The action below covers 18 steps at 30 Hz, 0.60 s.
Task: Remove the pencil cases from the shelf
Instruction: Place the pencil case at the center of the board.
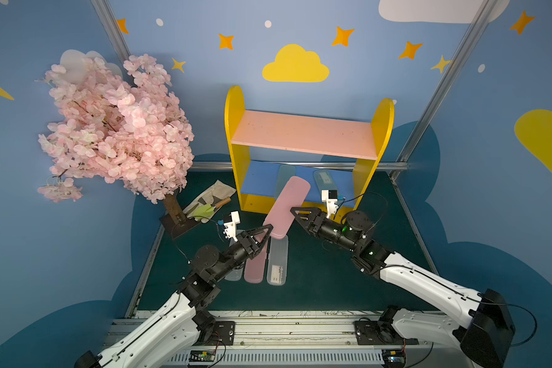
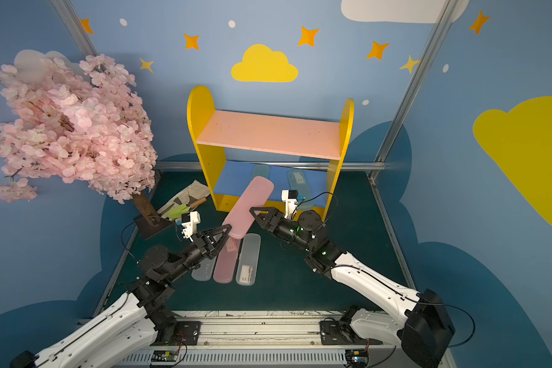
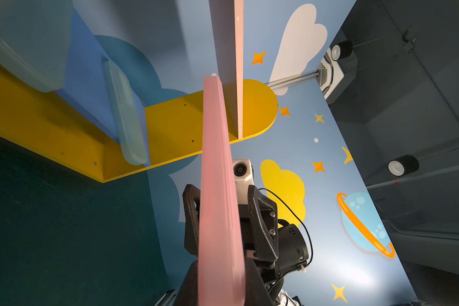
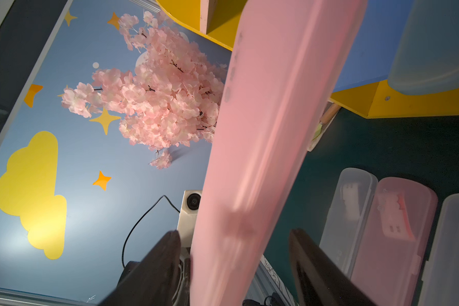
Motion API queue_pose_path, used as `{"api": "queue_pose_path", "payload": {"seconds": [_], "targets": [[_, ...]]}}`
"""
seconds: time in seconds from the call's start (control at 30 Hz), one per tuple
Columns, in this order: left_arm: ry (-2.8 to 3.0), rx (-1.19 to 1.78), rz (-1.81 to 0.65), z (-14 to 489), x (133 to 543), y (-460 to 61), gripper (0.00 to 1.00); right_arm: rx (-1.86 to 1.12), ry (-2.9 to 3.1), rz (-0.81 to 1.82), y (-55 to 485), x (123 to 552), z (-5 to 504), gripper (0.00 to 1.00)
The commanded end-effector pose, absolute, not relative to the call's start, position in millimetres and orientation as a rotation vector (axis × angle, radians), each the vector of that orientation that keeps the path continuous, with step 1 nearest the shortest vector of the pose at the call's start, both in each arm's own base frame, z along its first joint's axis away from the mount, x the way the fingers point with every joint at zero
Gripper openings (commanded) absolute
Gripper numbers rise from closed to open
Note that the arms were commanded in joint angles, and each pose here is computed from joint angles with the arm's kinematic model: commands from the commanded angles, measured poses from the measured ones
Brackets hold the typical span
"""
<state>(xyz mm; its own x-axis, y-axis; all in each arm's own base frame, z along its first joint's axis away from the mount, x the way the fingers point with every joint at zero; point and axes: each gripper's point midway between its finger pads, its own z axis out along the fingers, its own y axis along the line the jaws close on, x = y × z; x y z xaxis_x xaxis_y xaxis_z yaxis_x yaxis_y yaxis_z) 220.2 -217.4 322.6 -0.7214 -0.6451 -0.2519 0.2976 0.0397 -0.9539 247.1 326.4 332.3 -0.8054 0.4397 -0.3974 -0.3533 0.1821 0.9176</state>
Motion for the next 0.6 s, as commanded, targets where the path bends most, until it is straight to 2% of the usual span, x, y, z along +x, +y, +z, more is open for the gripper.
{"api": "queue_pose_path", "payload": {"seconds": [0.0,0.17,0.43,0.5,0.57], "targets": [[1.518,-0.286,-1.791,357.9,214.7,-215.0,0.03,0.076,1.765,1.758,327.0,248.4,360.5,0.65],[1.515,-0.275,-1.801,359.2,213.9,-218.5,0.03,0.082,1.743,1.807,331.1,250.7,364.2,0.55],[1.515,-0.258,-1.8,361.6,212.9,-221.2,0.03,0.097,1.734,1.852,335.5,252.6,361.8,0.29],[1.522,-0.259,-1.796,360.1,213.5,-221.9,0.08,0.103,1.737,1.846,334.6,253.3,359.7,0.24],[1.532,-0.263,-1.787,358.0,214.8,-222.3,0.2,0.105,1.736,1.845,334.3,253.3,357.8,0.21]]}}
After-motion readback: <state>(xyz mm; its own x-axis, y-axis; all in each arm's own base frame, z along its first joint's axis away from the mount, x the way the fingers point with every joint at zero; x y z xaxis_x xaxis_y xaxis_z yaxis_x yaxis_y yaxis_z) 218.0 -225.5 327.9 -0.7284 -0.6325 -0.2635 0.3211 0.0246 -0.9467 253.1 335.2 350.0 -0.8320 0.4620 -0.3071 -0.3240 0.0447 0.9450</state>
